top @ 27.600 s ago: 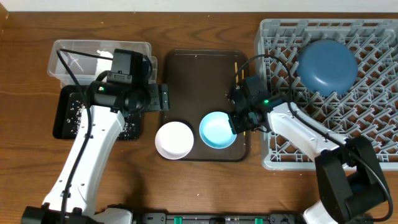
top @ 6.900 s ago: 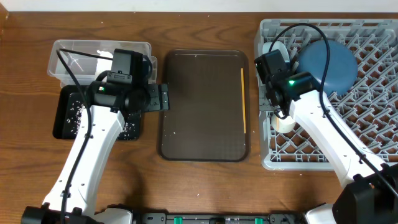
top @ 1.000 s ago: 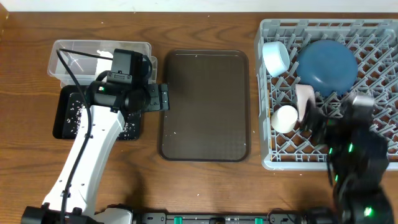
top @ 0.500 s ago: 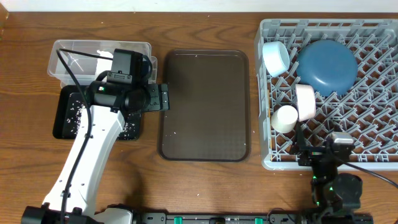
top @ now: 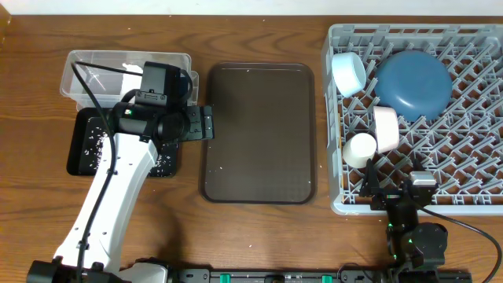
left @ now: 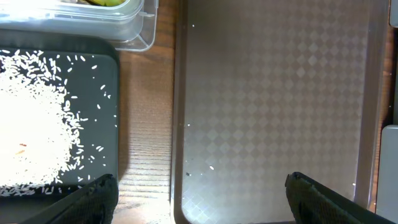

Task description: Sort waste into correct bins and load items into the dishwasher rack

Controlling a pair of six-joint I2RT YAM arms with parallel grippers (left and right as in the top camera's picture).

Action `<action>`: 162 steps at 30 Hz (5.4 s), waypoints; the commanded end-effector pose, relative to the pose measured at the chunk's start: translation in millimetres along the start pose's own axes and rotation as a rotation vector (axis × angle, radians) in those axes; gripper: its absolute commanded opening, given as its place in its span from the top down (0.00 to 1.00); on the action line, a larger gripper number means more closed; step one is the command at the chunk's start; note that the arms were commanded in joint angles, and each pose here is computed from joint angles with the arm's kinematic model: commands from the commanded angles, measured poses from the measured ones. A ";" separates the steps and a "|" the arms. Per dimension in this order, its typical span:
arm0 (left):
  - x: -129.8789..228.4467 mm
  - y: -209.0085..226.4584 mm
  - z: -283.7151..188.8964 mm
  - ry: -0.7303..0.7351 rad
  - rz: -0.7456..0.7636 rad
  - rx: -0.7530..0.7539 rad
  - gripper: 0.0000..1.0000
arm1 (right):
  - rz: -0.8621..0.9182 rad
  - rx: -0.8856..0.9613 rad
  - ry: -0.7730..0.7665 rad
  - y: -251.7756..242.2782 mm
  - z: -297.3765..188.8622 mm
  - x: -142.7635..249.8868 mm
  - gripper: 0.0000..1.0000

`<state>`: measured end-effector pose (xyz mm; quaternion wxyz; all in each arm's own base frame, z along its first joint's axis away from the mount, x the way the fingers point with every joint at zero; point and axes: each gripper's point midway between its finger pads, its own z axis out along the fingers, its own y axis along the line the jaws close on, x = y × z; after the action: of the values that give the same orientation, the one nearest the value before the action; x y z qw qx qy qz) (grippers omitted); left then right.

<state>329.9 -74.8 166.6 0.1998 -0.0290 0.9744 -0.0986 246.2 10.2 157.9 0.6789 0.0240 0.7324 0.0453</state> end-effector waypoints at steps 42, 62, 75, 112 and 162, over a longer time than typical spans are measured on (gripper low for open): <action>0.7 18.2 -67.6 -0.677 0.103 0.050 0.11 | -0.008 0.002 -0.003 -1.2 -0.1 0.4 0.01; 72.2 58.2 -37.1 -1.084 0.089 0.056 0.11 | -0.008 0.002 -0.003 -1.2 -0.1 0.4 0.01; 84.1 67.7 -19.8 -1.008 0.066 0.023 0.11 | -0.008 0.002 -0.003 -1.2 -0.1 0.4 0.01; 84.2 67.3 -19.3 -1.005 0.067 0.025 0.11 | -0.008 0.002 -0.003 -1.2 -0.1 0.4 0.01; 84.2 67.3 -19.3 -1.005 0.067 0.025 0.11 | -0.008 0.002 -0.003 -1.2 -0.1 0.4 0.01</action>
<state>245.0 -14.0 152.5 0.6654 -0.0407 0.7408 -0.0820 246.2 10.8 157.8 0.6789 0.0228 0.7324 0.0466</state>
